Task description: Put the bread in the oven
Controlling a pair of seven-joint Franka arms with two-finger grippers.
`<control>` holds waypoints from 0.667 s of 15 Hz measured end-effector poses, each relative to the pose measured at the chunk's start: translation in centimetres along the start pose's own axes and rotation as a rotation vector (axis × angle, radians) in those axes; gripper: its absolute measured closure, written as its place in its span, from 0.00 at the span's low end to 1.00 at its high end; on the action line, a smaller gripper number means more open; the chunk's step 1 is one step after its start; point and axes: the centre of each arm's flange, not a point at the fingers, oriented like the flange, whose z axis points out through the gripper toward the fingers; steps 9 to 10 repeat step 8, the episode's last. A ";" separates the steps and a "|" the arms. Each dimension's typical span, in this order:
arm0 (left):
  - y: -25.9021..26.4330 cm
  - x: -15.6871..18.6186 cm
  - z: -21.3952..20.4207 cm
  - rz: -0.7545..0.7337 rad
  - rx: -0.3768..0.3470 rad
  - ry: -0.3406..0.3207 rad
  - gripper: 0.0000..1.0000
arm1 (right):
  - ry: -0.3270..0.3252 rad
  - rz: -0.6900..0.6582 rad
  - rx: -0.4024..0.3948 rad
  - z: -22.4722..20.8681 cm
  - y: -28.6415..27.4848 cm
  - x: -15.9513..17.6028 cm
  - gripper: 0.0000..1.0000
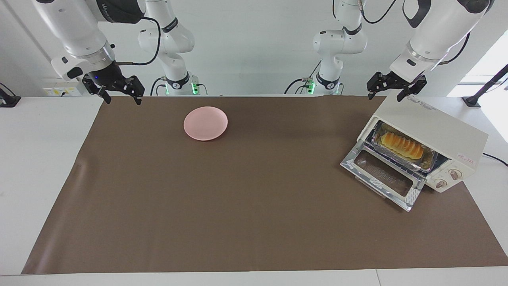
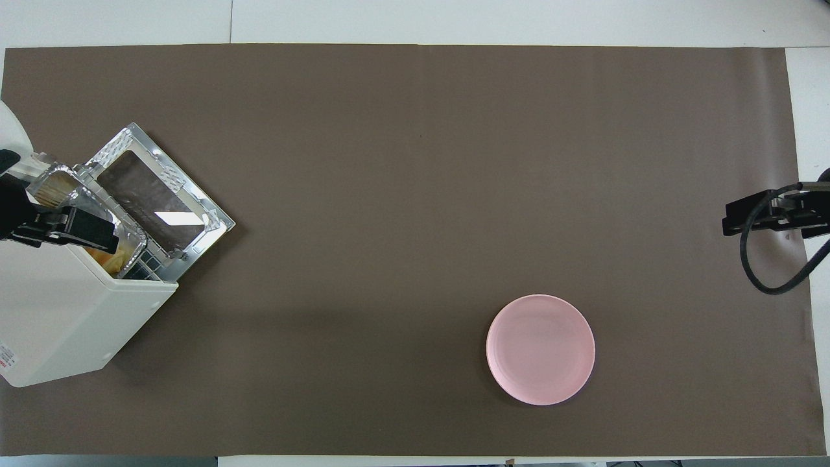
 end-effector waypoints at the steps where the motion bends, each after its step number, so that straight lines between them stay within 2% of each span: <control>1: 0.0 0.1 0.0 0.000 0.003 0.005 0.00 | 0.000 0.000 0.000 0.0 0.0 0.0 0.00; 10: -0.1 0.2 -0.4 0.000 0.009 0.028 0.00 | 0.000 0.000 0.000 0.0 0.0 0.0 0.00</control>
